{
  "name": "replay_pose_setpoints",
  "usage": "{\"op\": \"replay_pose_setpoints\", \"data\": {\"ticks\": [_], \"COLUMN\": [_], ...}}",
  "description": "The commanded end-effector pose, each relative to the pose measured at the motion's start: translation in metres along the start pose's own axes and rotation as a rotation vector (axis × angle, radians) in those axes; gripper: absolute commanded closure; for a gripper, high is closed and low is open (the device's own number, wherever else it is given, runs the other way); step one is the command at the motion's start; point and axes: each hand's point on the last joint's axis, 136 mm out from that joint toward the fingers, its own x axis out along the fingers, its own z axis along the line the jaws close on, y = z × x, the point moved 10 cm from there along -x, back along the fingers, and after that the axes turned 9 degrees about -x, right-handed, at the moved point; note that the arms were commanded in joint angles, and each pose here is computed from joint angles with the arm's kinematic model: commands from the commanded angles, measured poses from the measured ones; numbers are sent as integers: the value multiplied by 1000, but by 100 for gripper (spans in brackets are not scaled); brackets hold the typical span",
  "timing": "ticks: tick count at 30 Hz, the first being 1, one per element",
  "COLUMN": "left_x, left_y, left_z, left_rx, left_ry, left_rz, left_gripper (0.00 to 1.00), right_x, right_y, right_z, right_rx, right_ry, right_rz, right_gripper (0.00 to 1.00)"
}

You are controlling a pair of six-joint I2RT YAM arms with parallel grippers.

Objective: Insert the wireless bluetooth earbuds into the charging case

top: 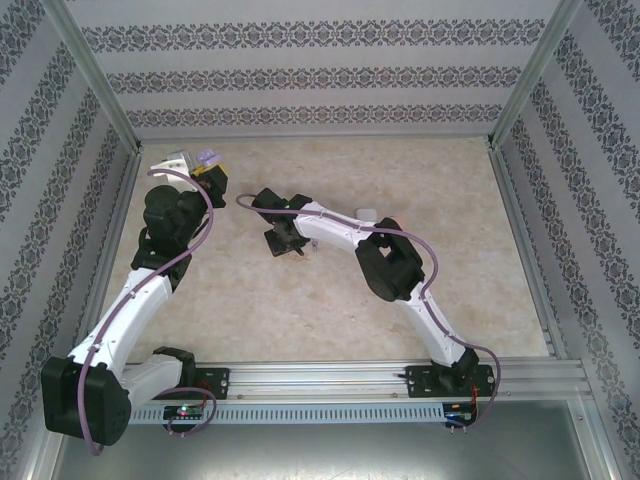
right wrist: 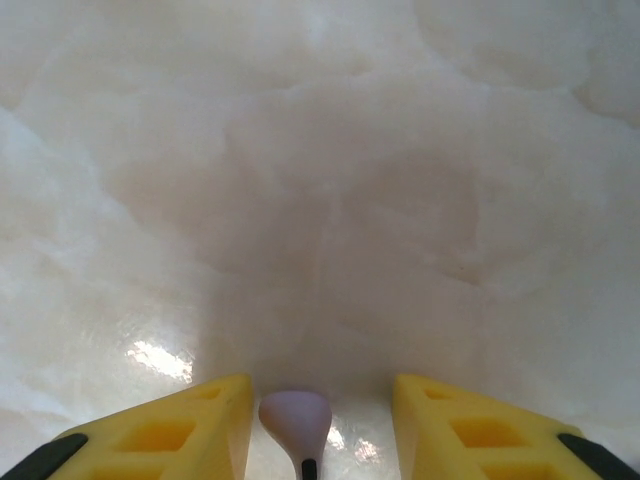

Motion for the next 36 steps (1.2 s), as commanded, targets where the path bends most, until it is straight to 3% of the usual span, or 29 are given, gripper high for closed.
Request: {"op": "replay_pose_setpoints", "data": {"ticks": [1, 25, 28, 36], "left_x": [-2, -1, -1, -1], "left_y": [-8, -3, -3, -2], "left_z": [-1, 3, 4, 1], "left_rx": [-12, -31, -32, -21], "left_ry": [29, 16, 16, 42], "left_rz": [-51, -43, -40, -7], "left_gripper": [100, 100, 100, 100], "right_x": [5, 17, 13, -21], "right_y": [0, 7, 7, 2], "right_z": [4, 16, 16, 3], "right_rx": [-25, -19, -10, 47], "right_ry": [23, 66, 63, 52], "right_rz": [15, 49, 42, -38], "right_gripper": [58, 71, 79, 82]}}
